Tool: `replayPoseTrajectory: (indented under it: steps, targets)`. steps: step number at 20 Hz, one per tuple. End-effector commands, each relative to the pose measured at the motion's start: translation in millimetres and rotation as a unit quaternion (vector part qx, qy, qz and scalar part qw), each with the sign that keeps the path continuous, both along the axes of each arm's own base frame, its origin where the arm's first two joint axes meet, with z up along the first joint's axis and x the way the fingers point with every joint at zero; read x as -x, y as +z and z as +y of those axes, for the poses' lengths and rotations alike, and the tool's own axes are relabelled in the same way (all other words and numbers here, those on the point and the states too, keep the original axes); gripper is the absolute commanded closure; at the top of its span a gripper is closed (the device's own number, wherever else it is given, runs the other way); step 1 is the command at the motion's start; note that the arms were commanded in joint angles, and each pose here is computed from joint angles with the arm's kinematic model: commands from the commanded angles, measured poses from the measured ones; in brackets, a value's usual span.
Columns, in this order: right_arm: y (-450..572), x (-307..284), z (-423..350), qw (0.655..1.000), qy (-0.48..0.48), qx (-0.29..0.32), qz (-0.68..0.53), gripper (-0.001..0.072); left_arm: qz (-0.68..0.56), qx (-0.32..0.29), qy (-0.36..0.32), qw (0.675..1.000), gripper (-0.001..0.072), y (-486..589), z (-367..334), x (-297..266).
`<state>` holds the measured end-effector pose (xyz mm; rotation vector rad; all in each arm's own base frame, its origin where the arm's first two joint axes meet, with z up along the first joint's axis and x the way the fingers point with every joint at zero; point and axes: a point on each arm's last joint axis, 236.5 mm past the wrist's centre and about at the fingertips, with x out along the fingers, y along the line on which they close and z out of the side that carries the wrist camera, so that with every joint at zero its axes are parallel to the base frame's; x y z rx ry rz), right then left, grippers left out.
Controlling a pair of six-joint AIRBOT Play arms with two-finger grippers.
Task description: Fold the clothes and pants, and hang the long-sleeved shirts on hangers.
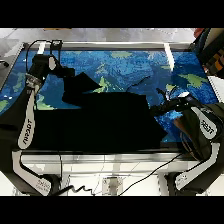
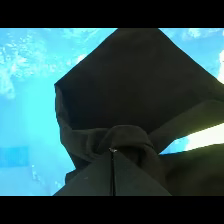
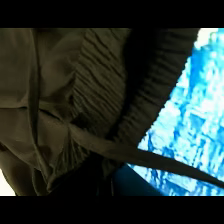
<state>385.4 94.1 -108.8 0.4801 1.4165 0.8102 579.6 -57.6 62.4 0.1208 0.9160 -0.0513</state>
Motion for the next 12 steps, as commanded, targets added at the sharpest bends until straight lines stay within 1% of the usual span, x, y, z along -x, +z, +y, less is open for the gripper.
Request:
replayPoseTrajectory:
  steps: [1, 3, 4, 5, 6, 7, 9, 12]
  targets:
    - [6, -14, -6, 0.999, -0.018, 0.012, -0.029, 0.069, -0.004, -0.017, -0.005, 1.0, 0.07, 3, 5, -1]
    - [20, -24, -29, 0.997, -0.053, 0.02, -0.046, 0.069, -0.01, -0.047, -0.019, 0.999, 0.0697, 10, 13, -1]
    - [28, -26, -41, 0.996, -0.068, 0.022, -0.053, 0.069, -0.015, -0.066, -0.032, 0.997, 0.0582, 15, 16, -1]
    - [38, -28, -56, 0.994, -0.083, 0.024, -0.062, 0.069, -0.019, -0.086, -0.049, 0.995, 0.0225, 22, 19, 0]
    - [48, -28, -71, 0.993, -0.1, 0.024, -0.065, 0.069, -0.025, -0.096, -0.056, 0.994, -0.0013, 28, 20, 0]
    - [59, -25, -84, 0.991, -0.113, 0.022, -0.067, 0.069, -0.03, -0.098, -0.052, 0.993, -0.0002, 35, 24, 1]
    - [78, -11, -106, 0.99, -0.121, 0.019, -0.067, 0.069, -0.035, -0.097, -0.045, 0.994, -0.0002, 43, 32, 3]
    - [96, 18, -133, 0.991, -0.113, 0.045, -0.059, 0.069, -0.007, -0.092, -0.023, 0.995, 0.0, 32, 49, 11]
